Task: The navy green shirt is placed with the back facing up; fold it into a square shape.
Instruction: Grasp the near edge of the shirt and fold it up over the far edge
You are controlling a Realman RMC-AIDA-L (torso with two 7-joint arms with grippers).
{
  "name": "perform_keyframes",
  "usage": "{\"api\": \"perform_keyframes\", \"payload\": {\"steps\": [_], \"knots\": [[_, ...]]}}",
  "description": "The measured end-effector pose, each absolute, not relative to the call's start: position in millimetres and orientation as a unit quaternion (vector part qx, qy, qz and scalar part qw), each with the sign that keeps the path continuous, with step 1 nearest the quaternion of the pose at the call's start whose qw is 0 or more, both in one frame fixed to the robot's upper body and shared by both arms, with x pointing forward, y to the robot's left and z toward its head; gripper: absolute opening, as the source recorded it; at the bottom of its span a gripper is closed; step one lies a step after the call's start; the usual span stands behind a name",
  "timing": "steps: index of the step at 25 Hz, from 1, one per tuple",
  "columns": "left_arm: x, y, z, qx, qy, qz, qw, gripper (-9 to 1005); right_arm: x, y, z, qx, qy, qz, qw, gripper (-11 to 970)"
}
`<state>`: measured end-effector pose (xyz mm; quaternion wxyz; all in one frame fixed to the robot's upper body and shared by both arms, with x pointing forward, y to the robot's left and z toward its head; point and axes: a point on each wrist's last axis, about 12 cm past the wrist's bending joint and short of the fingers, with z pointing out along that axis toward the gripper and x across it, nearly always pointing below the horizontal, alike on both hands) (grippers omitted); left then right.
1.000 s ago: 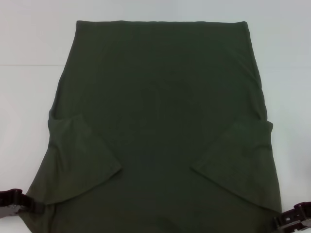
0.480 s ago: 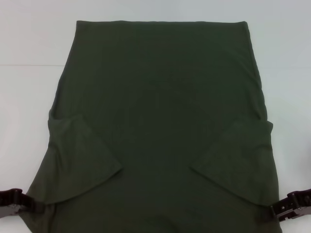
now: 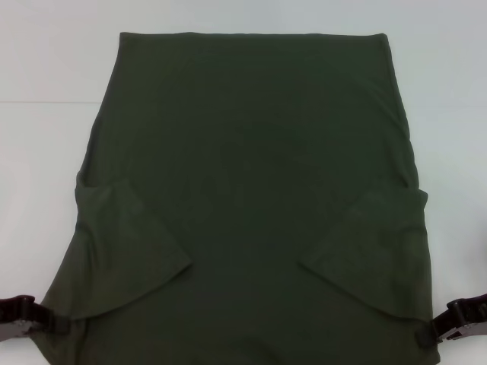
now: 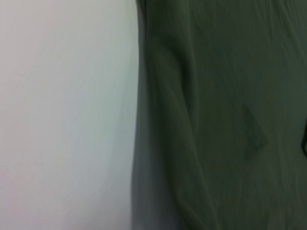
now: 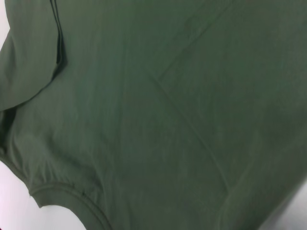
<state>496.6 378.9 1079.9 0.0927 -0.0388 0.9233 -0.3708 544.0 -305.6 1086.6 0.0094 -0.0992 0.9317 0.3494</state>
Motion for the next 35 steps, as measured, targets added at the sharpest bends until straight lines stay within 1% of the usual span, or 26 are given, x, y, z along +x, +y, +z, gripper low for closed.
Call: {"api": "perform_keyframes", "payload": {"steps": [3,8,12,17,21,31,35], "knots": [[496.5,378.9,1080.0,-0.038,0.923,-0.372,0.092,21,543.8,-305.3,1086.3,-0.1,0.932,0.349,0.008,154],[495.2,377.2,1083.8,-0.025,0.919,-0.385,0.085,21,542.5,-304.4,1088.4,-0.116,0.928,0.354,0.006,41],[494.0,374.6,1086.7,-0.016,0.915,-0.396,0.074,21,537.9,-308.2,1094.5,-0.149,0.919,0.364,-0.004,42],[481.6,372.7,1092.2,0.003,0.903,-0.428,0.04,21,529.6,-319.8,1100.8,-0.185,0.908,0.376,-0.015,41],[469.8,366.2,1089.4,0.018,0.892,-0.451,0.006,21,521.1,-323.9,1103.7,-0.214,0.895,0.39,-0.032,41],[453.5,357.6,1082.4,0.029,0.881,-0.471,-0.043,22,502.8,-311.4,1088.9,-0.271,0.874,0.394,-0.091,42],[449.7,350.2,1078.0,0.045,0.88,-0.467,-0.071,22,500.0,-311.7,1086.9,-0.272,0.872,0.396,-0.097,41]]}}
